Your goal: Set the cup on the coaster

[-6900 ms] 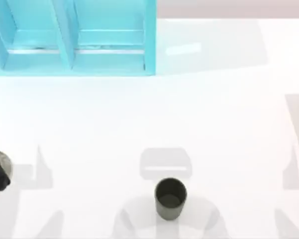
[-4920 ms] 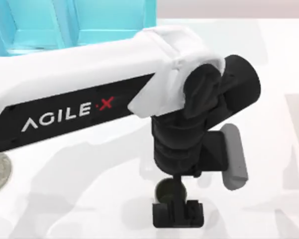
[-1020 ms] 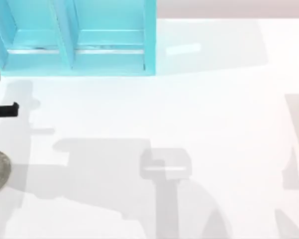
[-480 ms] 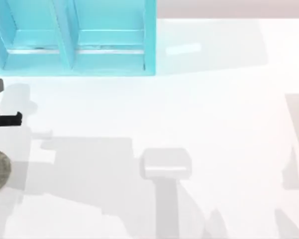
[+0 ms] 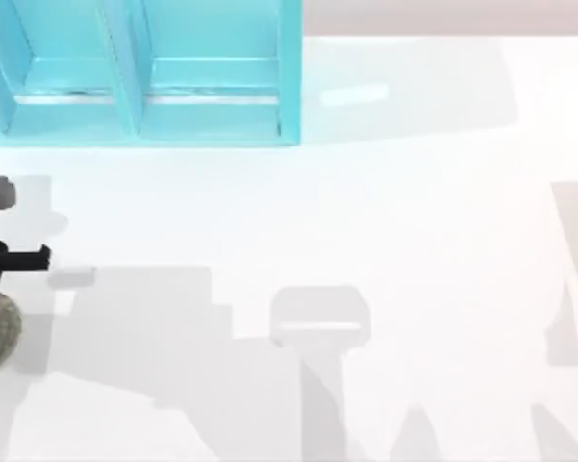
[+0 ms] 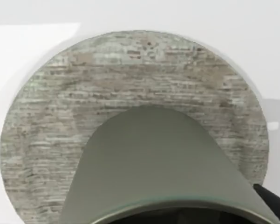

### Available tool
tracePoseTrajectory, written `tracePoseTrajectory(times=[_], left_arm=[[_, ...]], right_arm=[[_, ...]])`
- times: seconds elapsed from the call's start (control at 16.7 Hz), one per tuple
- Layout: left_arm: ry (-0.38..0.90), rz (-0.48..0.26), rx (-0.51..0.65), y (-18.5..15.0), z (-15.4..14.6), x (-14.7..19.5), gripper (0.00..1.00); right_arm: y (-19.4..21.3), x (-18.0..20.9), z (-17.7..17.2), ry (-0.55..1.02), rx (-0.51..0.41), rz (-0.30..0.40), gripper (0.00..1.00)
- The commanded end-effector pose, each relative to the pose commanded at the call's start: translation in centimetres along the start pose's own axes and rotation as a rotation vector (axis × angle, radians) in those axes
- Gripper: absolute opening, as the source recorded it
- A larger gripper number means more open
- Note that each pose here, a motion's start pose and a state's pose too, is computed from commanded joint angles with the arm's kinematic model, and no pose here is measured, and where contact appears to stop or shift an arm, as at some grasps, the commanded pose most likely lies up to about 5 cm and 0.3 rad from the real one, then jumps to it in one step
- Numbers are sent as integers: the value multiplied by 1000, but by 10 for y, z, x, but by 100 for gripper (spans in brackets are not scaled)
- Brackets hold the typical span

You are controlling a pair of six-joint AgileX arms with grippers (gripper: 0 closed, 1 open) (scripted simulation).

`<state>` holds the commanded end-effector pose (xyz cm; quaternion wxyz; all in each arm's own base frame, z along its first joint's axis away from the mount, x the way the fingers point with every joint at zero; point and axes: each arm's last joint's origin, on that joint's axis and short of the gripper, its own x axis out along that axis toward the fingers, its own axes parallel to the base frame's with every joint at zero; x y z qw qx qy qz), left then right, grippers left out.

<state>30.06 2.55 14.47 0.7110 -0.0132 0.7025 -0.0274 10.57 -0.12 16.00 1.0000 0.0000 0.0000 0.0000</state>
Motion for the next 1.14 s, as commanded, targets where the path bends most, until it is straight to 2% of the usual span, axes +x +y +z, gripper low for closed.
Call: tracePoseTrajectory(times=[0.78,1.14], left_arm=[[0,0,0,0,0,0,98],[0,0,0,0,0,0,100]], right_arm=[[0,0,0,0,0,0,100],[0,0,0,0,0,0,100]])
